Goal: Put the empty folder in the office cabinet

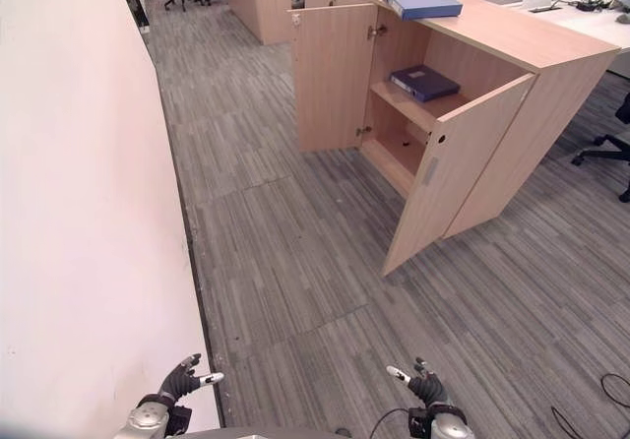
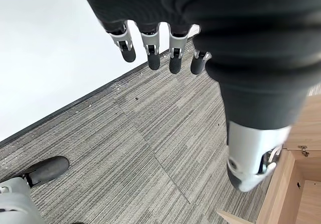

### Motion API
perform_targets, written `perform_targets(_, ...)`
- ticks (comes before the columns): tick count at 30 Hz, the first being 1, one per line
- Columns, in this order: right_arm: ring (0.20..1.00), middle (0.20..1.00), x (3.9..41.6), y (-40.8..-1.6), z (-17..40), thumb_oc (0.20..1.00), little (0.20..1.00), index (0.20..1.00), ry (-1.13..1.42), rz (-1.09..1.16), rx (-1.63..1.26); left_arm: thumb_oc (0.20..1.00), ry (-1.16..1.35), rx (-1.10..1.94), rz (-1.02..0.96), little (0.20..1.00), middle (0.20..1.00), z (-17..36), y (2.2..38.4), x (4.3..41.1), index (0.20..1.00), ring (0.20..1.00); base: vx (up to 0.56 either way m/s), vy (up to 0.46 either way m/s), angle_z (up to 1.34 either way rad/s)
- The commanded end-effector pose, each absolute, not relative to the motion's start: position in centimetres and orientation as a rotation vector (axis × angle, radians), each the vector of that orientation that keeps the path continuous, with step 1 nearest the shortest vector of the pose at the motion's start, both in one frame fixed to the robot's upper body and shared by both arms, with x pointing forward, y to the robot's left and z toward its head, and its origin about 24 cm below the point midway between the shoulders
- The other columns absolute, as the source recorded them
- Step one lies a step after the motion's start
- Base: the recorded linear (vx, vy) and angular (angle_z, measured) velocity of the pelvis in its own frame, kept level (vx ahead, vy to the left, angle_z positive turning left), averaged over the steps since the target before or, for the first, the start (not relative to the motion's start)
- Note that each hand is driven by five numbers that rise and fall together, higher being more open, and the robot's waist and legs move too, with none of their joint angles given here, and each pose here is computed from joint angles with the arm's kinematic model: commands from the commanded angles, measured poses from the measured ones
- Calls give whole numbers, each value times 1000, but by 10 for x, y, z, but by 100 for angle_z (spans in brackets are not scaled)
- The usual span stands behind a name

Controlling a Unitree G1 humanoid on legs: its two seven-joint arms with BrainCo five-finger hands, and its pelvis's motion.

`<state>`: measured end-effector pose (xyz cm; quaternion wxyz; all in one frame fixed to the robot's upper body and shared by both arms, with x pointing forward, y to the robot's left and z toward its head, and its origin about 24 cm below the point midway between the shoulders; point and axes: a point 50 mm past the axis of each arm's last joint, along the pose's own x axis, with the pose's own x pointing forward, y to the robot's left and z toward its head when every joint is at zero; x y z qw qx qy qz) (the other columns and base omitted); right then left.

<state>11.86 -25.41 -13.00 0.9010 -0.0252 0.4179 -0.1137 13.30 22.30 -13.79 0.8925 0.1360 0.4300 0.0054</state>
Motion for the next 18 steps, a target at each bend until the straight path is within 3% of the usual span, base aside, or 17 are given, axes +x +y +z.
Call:
perform_targets(1,1000,1000,125,-254,-128,1000,1000,1000,837,-215,-68,1000,850,313,15,1000,1000,-133,230,145,1000,1000,0,0,0)
perform_targets(18,1000,1000,126,-268,-127,1000,1000,1000,868,-228,-130,1000,836,344,44,1000,1000,-128,240,156,1000,1000,0,0,0)
